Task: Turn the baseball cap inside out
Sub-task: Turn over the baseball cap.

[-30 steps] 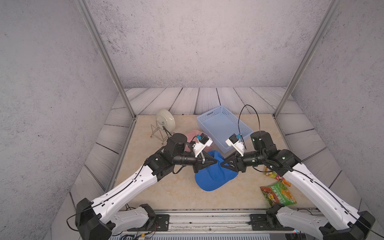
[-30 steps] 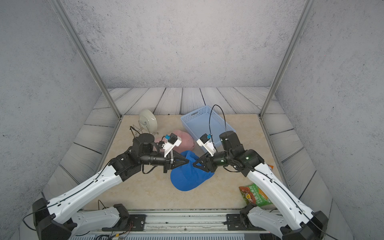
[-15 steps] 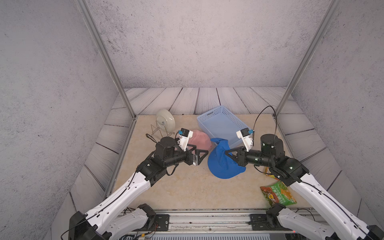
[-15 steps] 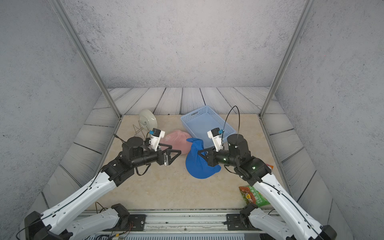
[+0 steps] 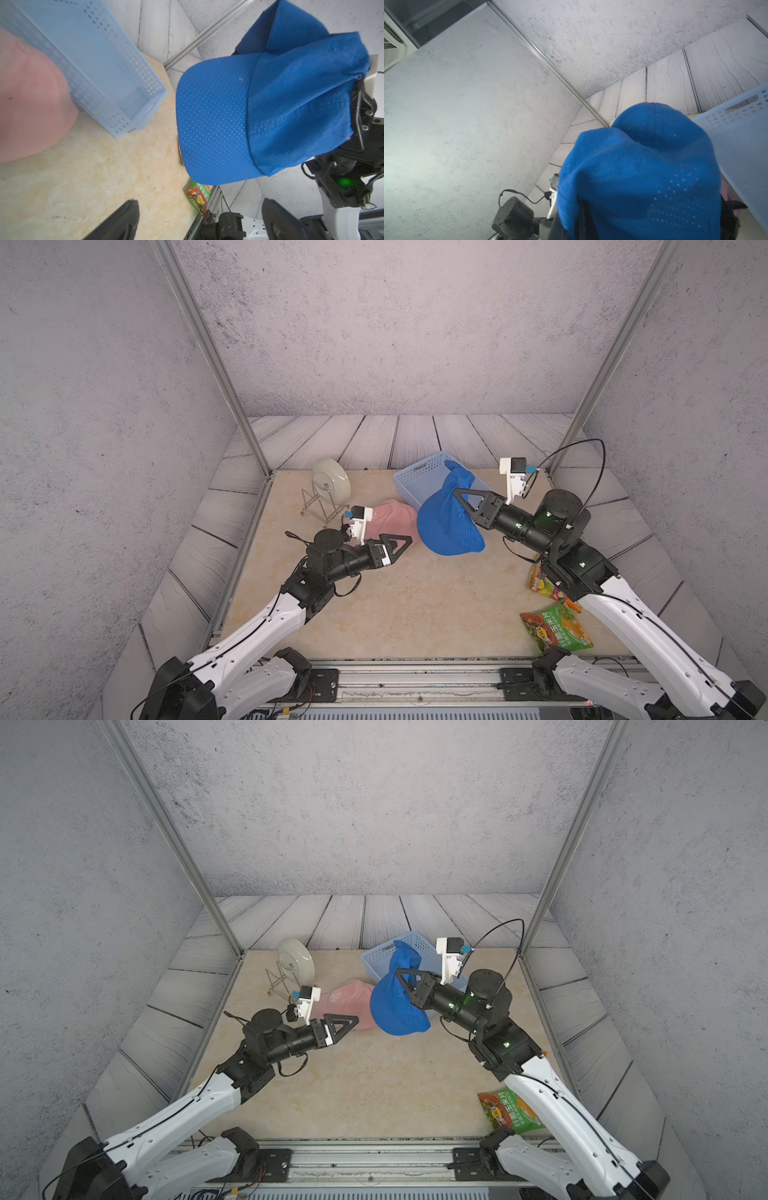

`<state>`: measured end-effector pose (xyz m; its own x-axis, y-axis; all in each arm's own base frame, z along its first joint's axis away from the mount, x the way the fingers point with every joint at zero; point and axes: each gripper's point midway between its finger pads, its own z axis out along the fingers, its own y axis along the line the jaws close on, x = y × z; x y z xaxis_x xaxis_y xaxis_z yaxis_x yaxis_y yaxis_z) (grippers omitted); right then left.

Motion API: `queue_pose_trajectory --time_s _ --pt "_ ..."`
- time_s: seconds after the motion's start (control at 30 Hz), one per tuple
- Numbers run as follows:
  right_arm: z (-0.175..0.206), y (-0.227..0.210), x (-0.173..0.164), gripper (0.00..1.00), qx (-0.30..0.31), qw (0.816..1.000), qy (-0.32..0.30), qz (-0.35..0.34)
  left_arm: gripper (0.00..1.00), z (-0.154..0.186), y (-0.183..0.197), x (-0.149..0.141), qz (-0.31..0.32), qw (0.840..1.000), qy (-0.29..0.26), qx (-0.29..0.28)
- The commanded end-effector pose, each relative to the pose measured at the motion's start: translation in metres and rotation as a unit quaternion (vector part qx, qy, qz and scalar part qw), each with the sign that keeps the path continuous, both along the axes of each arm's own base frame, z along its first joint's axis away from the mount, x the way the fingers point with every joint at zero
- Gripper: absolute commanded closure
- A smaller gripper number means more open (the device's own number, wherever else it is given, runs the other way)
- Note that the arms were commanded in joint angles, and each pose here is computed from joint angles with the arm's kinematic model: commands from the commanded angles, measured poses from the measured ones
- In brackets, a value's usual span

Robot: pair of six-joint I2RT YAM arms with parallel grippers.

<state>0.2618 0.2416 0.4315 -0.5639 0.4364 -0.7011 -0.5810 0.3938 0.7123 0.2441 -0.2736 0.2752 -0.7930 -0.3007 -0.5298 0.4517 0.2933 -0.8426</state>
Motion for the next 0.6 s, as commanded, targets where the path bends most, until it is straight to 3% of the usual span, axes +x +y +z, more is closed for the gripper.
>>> queue_pose_trajectory --time_s 0.0,0.2,0.33,0.57 --pt "0.043 0.006 -0.011 1.00 0.057 0.997 -0.037 0.038 0.02 0.038 -0.017 -0.008 -0.069 0.996 -0.043 -0.041" --pt "0.056 0.012 -0.018 1.00 0.091 0.993 -0.037 0.072 0.02 0.061 -0.032 -0.006 -0.115 0.989 -0.082 -0.053" --pt "0.047 0.010 -0.017 1.00 0.084 0.994 -0.025 0.065 0.01 0.079 -0.031 -0.004 -0.105 0.985 -0.120 -0.067" --pt "-0.009 -0.012 -0.004 1.00 -0.026 0.999 0.009 -0.024 0.55 0.091 0.008 0.001 0.024 0.984 -0.160 -0.074"
